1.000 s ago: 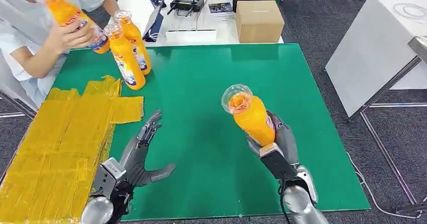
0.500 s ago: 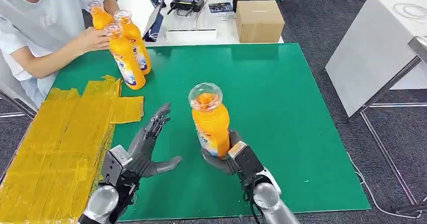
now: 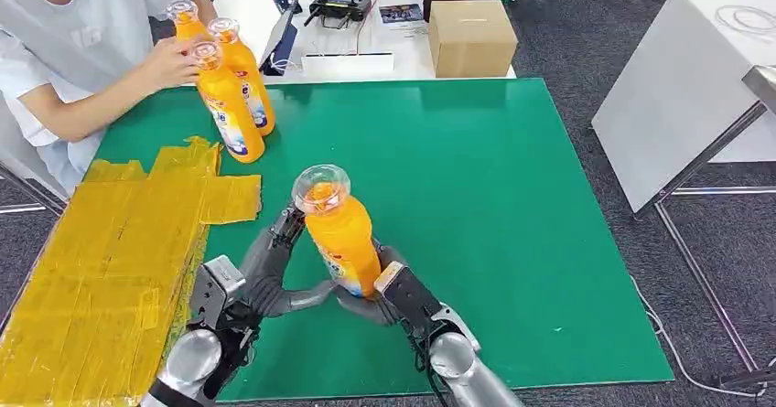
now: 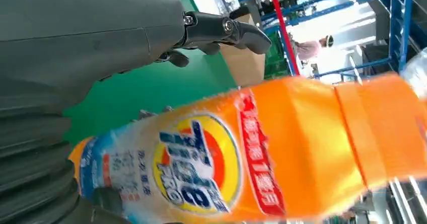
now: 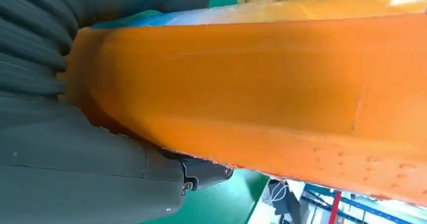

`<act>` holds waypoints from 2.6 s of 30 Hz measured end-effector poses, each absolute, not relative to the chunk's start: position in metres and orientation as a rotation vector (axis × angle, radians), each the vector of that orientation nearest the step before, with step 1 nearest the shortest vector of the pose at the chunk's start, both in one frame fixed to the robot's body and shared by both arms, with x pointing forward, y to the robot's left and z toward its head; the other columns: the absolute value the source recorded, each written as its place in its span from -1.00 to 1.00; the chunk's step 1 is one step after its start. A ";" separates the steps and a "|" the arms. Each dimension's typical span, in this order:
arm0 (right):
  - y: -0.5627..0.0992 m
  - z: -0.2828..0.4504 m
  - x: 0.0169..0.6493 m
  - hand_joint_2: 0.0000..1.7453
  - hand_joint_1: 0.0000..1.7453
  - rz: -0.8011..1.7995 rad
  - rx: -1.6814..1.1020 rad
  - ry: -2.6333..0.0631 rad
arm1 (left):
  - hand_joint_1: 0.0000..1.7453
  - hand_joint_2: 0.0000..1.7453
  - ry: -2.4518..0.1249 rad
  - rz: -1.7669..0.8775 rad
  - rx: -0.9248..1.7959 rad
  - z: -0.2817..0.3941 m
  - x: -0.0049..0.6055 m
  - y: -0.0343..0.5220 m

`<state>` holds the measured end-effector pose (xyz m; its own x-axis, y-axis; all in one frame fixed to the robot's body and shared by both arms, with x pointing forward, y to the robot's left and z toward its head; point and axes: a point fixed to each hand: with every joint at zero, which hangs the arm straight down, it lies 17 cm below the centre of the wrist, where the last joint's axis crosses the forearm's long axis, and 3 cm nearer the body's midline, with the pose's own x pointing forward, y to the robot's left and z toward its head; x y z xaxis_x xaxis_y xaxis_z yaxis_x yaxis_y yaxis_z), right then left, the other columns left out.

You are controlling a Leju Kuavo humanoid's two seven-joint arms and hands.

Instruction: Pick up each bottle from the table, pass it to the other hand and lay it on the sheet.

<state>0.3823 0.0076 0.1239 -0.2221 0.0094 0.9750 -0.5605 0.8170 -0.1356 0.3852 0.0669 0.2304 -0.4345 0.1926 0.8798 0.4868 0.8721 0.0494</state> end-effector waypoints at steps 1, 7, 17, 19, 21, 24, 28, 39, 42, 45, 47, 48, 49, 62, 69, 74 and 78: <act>0.008 0.123 0.383 1.00 1.00 0.560 0.424 -1.729 | -1.00 1.00 -2.023 -0.363 -0.500 0.231 0.385 0.066; 0.013 0.121 0.390 1.00 1.00 0.600 0.349 -1.749 | -1.00 1.00 -2.017 -0.371 -0.521 0.231 0.385 0.061; 0.019 0.116 0.392 1.00 1.00 0.675 0.230 -1.783 | -1.00 1.00 -2.006 -0.373 -0.544 0.232 0.384 0.056; 0.024 0.117 0.390 1.00 1.00 0.717 0.202 -1.800 | -1.00 1.00 -2.002 -0.373 -0.544 0.230 0.385 0.056; 0.031 0.116 0.385 1.00 1.00 0.758 0.194 -1.810 | -1.00 1.00 -2.000 -0.369 -0.547 0.230 0.386 0.056; 0.041 0.115 0.377 1.00 1.00 0.798 0.203 -1.815 | -1.00 1.00 -1.997 -0.357 -0.555 0.231 0.387 0.057; 0.049 0.115 0.372 1.00 1.00 0.826 0.218 -1.816 | -1.00 1.00 -1.979 -0.337 -0.588 0.230 0.388 0.057; 0.053 0.114 0.372 1.00 1.00 0.851 0.225 -1.812 | 1.00 1.00 -1.893 -0.227 -0.666 0.225 0.400 0.064; 0.054 0.114 0.373 1.00 1.00 0.854 0.225 -1.814 | 1.00 1.00 -1.889 -0.213 -0.667 0.225 0.401 0.066; 0.055 0.114 0.372 1.00 1.00 0.857 0.226 -1.813 | 1.00 1.00 -1.888 -0.210 -0.663 0.225 0.402 0.067; 0.055 0.114 0.372 1.00 1.00 0.858 0.226 -1.812 | 1.00 1.00 -1.887 -0.208 -0.663 0.224 0.402 0.067; 0.055 0.113 0.372 1.00 1.00 0.859 0.227 -1.812 | 1.00 1.00 -1.886 -0.207 -0.663 0.224 0.402 0.067; 0.055 0.113 0.371 1.00 1.00 0.859 0.229 -1.811 | 1.00 1.00 -1.885 -0.203 -0.665 0.224 0.403 0.067; 0.053 0.119 0.375 1.00 -1.00 0.796 0.226 -1.825 | 1.00 1.00 -1.937 -0.107 -0.566 0.233 0.413 0.082; 0.031 0.141 0.375 1.00 -1.00 0.664 0.213 -1.904 | 1.00 1.00 -2.204 -0.116 -0.033 0.269 0.429 0.138; -0.009 0.180 0.381 1.00 -1.00 0.458 0.147 -2.020 | 1.00 1.00 -2.382 -0.341 0.687 0.299 0.415 0.165; -0.044 0.217 0.383 1.00 -1.00 0.300 0.096 -2.114 | 1.00 1.00 -2.338 -0.705 1.223 0.305 0.413 0.156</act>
